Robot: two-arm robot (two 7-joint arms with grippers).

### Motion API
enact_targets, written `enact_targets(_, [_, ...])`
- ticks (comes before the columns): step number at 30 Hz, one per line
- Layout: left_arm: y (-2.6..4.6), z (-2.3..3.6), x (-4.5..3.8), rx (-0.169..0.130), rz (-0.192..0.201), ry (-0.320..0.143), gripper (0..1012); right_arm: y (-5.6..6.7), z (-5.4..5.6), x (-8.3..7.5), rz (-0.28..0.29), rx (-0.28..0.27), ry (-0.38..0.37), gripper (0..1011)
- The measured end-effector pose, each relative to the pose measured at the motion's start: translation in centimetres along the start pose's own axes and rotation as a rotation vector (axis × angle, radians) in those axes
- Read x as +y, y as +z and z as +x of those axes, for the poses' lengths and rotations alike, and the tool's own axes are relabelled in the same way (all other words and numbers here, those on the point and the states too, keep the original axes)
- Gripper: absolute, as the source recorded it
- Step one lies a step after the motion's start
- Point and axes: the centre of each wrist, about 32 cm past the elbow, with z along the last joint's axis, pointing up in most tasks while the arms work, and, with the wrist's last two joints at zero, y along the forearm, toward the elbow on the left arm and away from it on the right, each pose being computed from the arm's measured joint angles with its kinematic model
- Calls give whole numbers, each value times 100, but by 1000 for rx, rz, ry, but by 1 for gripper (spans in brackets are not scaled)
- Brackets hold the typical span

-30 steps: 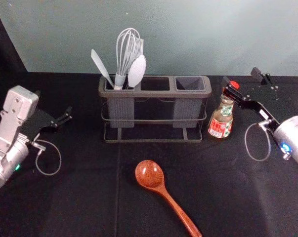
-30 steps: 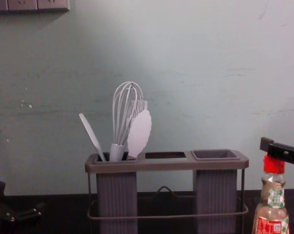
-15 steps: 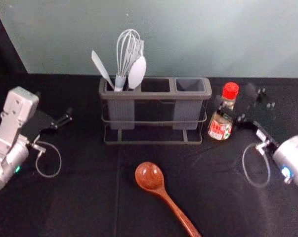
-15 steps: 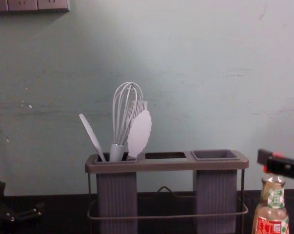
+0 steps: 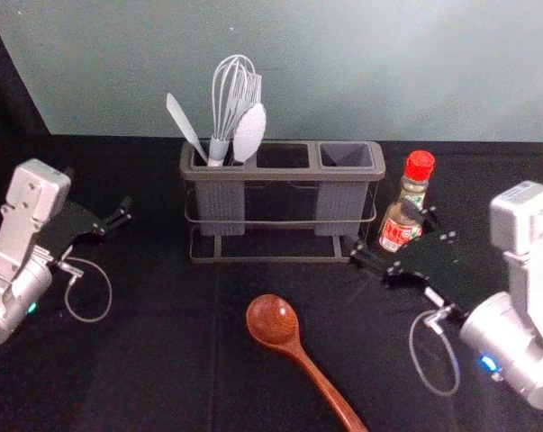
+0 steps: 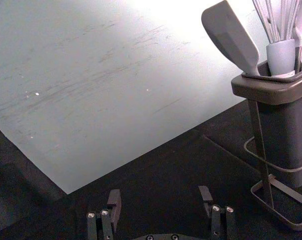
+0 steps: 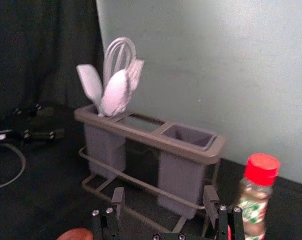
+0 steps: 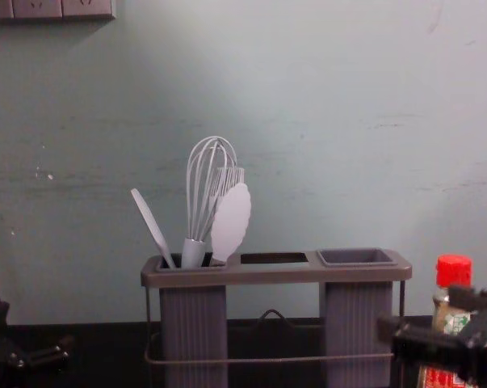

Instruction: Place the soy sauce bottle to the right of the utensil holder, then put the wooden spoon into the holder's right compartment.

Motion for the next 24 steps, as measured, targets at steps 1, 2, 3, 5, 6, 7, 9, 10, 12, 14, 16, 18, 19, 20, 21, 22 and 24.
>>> enact_targets(1, [0,0,0,0,0,0,1011,1,-53,-1,-14,-1,7,1002])
enact_targets(2, [0,0,0,0,0,0,1011,1,-76,-1,-21,-2,9,1002])
enact_targets(3, [0,0,0,0,0,0,1011,2,-99,0,-28,-4,12,1003])
enact_targets(5, [0,0,0,0,0,0,1011,-2,-180,6,-51,-5,18,1003])
enact_targets(6, [0,0,0,0,0,0,1011,-5,-208,9,-61,-7,17,1002])
enact_targets(7, [0,0,0,0,0,0,1011,-7,-235,12,-70,-7,17,1002])
enact_targets(9, [0,0,0,0,0,0,1011,-19,-309,26,-91,1,19,1002])
enact_targets(10, [0,0,0,0,0,0,1011,-23,-331,32,-97,3,21,1002])
enact_targets(12, [0,0,0,0,0,0,1011,-35,-395,52,-118,3,25,1002])
enact_targets(14, [0,0,0,0,0,0,1011,-51,-461,77,-143,-3,34,1003])
enact_targets(16, [0,0,0,0,0,0,1011,-53,-493,94,-157,-11,43,1002])
enact_targets(18, [0,0,0,0,0,0,1011,-60,-518,113,-170,-14,53,1003])
enact_targets(19, [0,0,0,0,0,0,1011,-63,-549,130,-182,-16,65,1003])
enact_targets(20, [0,0,0,0,0,0,1011,-67,-570,145,-191,-17,73,1003])
enact_targets(21, [0,0,0,0,0,0,1011,-69,-578,150,-195,-16,77,1002])
enact_targets(22, [0,0,0,0,0,0,1011,-72,-587,157,-199,-15,82,1002])
enact_targets(24, [0,0,0,0,0,0,1011,-74,-595,167,-201,-11,92,1002])
